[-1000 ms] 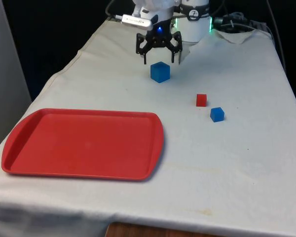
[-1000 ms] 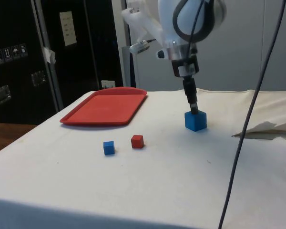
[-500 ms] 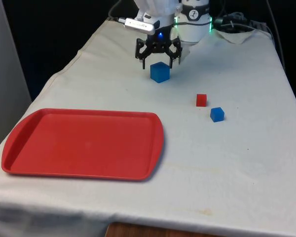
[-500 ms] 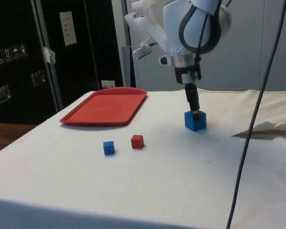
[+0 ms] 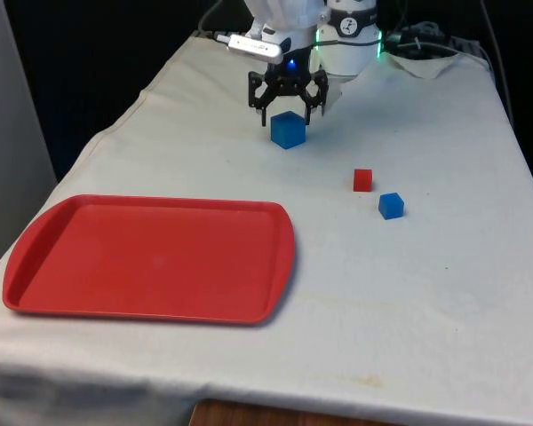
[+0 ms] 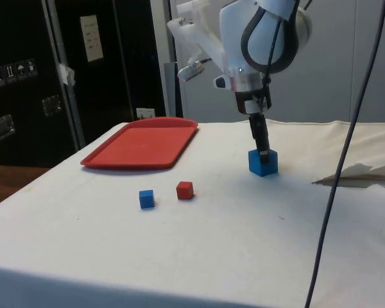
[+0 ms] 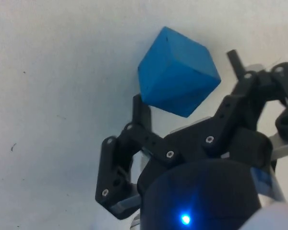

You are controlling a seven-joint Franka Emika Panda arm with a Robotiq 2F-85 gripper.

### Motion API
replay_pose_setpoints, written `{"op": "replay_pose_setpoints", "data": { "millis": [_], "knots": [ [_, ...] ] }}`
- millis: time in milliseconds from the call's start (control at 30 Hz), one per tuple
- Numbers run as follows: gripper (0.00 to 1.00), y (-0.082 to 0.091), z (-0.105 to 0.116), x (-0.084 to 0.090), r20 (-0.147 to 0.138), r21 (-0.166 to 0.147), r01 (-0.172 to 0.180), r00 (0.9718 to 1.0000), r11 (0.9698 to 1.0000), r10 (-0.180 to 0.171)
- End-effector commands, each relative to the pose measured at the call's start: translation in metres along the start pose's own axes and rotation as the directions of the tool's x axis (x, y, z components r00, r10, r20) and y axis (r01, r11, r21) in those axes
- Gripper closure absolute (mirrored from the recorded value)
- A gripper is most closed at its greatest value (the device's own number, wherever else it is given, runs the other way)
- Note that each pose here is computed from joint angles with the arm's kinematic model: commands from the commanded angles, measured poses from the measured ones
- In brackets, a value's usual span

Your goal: Pick up the largest block and place it onto the tray.

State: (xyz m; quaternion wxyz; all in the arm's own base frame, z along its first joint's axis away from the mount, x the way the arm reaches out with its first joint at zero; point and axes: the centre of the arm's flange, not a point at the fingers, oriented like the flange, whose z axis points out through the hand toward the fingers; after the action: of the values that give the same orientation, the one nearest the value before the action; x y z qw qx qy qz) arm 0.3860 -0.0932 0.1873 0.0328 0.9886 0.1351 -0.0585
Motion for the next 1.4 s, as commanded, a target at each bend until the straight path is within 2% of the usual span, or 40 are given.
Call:
{"op": "replay_pose_setpoints", "data": {
  "millis": [0,133,167,233,567,767,867,900,1133,1367],
  "knots": [
    [0.33,-0.001,0.000,0.000,-0.007,-0.001,-0.003,1.0000,1.0000,0.003],
    [0.77,-0.001,0.001,0.000,-0.006,-0.001,-0.003,1.0000,1.0000,0.003],
    [0.94,-0.002,0.001,0.000,-0.006,-0.001,-0.002,1.0000,1.0000,0.002],
    [0.94,0.000,0.000,0.000,0.000,0.000,0.001,1.0000,1.0000,-0.001],
    [0.97,0.000,-0.003,0.002,-0.008,-0.001,0.000,1.0000,1.0000,0.000],
    [0.97,0.005,-0.018,0.004,-0.033,0.007,-0.011,0.9994,0.9999,0.011],
    [0.97,0.004,-0.022,0.004,-0.052,0.024,-0.012,0.9986,0.9996,0.013],
    [0.97,0.008,-0.027,0.006,-0.049,0.015,-0.015,0.9987,0.9998,0.016],
    [0.97,0.016,-0.048,0.019,-0.080,0.025,-0.021,0.9966,0.9995,0.023],
    [0.97,0.023,-0.063,0.031,-0.092,0.030,-0.024,0.9954,0.9993,0.027]
  ]
}}
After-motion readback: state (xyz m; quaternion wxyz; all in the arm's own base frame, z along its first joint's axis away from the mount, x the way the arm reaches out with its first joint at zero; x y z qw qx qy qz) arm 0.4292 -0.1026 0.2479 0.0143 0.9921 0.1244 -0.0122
